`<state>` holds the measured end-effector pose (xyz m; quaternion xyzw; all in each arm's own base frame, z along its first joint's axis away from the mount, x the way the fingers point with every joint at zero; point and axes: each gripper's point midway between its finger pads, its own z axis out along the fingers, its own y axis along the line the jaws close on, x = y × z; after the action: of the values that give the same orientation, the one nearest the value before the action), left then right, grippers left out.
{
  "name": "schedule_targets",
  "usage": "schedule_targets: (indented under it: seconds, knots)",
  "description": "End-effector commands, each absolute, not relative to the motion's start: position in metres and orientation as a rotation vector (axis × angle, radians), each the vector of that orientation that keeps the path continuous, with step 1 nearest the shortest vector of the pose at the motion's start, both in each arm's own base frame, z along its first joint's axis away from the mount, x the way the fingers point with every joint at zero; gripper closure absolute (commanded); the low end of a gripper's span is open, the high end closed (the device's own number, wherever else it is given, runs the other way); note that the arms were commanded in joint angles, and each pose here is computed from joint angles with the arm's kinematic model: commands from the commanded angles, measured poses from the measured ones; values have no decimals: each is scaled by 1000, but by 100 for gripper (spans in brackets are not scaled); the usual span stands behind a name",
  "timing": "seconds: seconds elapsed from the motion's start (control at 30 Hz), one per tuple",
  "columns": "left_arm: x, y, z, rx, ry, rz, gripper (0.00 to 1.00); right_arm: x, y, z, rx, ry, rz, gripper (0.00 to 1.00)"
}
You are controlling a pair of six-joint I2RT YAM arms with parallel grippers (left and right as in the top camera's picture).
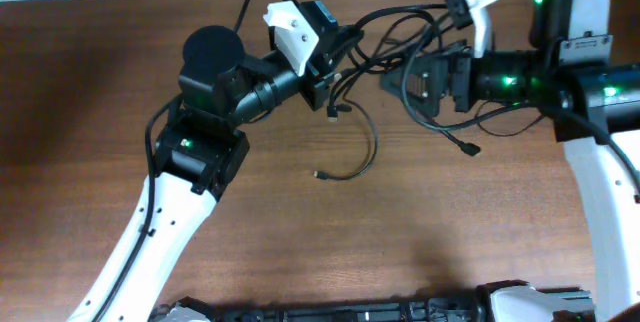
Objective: Untangle cables
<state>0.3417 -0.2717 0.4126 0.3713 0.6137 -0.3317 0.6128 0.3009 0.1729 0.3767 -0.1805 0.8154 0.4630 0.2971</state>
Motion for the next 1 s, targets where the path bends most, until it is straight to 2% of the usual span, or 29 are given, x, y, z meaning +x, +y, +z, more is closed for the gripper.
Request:
schedule_targets:
  seconds: [0.0,0.23,0.47,0.5,0.57,0.67,0.77,0.8,0.97]
  knots:
    - [353,-267,426,740,1428,-786,100,306,179,370,-358,2251,1134,1]
    - [364,-259,435,368,1570,-1054,100,322,197,369,-310,2252,1137,1]
    - [361,-265,436,277,1610,-1160,100,334,200,358,-301,2273,1141,0]
    - [360,-266,436,271,1609,-1156,100,335,200,357,-300,2274,1141,6]
    - [358,-272,438,257,1601,-1147,100,335,200,357,-301,2273,1141,23]
    - [350,-281,446,280,1565,-1169,100,335,200,357,-305,2272,1139,66]
    - [357,-276,447,235,1559,-1135,100,335,200,357,-304,2273,1139,92]
    - [360,-273,447,211,1559,-1116,100,335,200,357,-304,2274,1139,96]
    - [392,-237,421,2,1649,-911,100,333,200,355,-311,2283,1134,96]
